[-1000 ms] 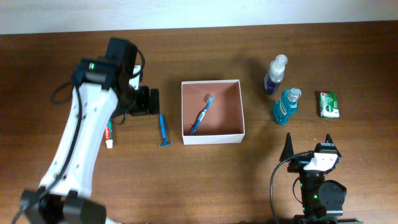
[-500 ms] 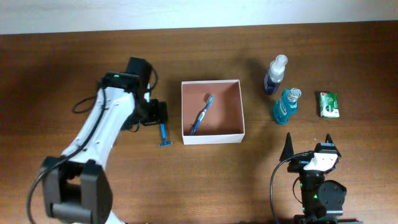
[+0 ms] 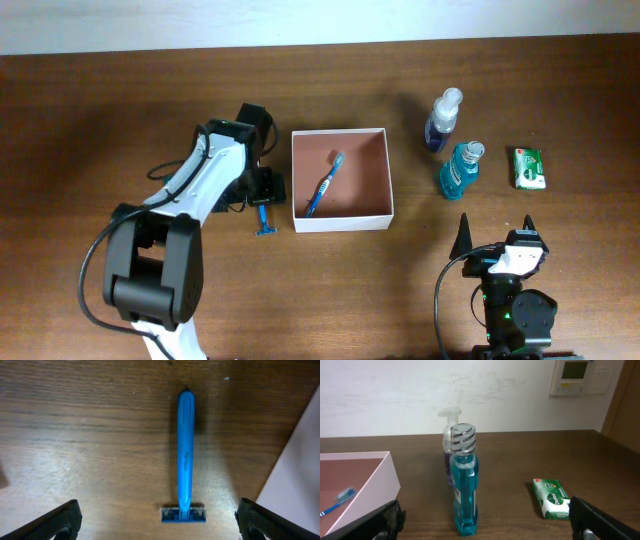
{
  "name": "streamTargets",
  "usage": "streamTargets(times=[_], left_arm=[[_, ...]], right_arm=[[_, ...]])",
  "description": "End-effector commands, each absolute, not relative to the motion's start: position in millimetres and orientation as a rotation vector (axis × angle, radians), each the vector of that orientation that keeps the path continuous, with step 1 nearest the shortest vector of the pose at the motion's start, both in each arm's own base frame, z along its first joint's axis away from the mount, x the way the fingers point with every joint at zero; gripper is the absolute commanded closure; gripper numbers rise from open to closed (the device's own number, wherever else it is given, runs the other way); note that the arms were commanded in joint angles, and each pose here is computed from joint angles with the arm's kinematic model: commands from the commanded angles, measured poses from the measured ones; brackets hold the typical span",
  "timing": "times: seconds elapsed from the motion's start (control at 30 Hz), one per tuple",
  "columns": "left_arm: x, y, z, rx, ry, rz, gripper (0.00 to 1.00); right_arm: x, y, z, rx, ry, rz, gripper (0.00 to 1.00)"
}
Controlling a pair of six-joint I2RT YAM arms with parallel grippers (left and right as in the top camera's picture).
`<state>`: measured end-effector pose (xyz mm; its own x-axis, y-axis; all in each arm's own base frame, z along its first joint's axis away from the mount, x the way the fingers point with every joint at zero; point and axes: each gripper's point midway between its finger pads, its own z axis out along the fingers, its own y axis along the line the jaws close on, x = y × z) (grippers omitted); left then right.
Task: Pack container
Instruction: 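Lower the left gripper and close it on the razor handle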
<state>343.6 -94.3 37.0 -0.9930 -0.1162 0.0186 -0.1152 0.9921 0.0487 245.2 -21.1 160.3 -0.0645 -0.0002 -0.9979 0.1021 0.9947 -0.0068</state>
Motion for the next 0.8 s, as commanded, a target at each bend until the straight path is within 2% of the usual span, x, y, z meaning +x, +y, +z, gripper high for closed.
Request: streamTargets(times=[0.0,0.77], left_arm=[[342.2,-95.3,27.9,0.209,-3.091,-0.066,0.01],[346.6,-98.4,8.9,0.223,-3.128,-0.003,0.01]], right_arm=[[245.1,-22.0,156.7,0.088,1.644,-0.088,0.02],[245.1,-22.0,156.7,0.088,1.644,-0.088,0.02]])
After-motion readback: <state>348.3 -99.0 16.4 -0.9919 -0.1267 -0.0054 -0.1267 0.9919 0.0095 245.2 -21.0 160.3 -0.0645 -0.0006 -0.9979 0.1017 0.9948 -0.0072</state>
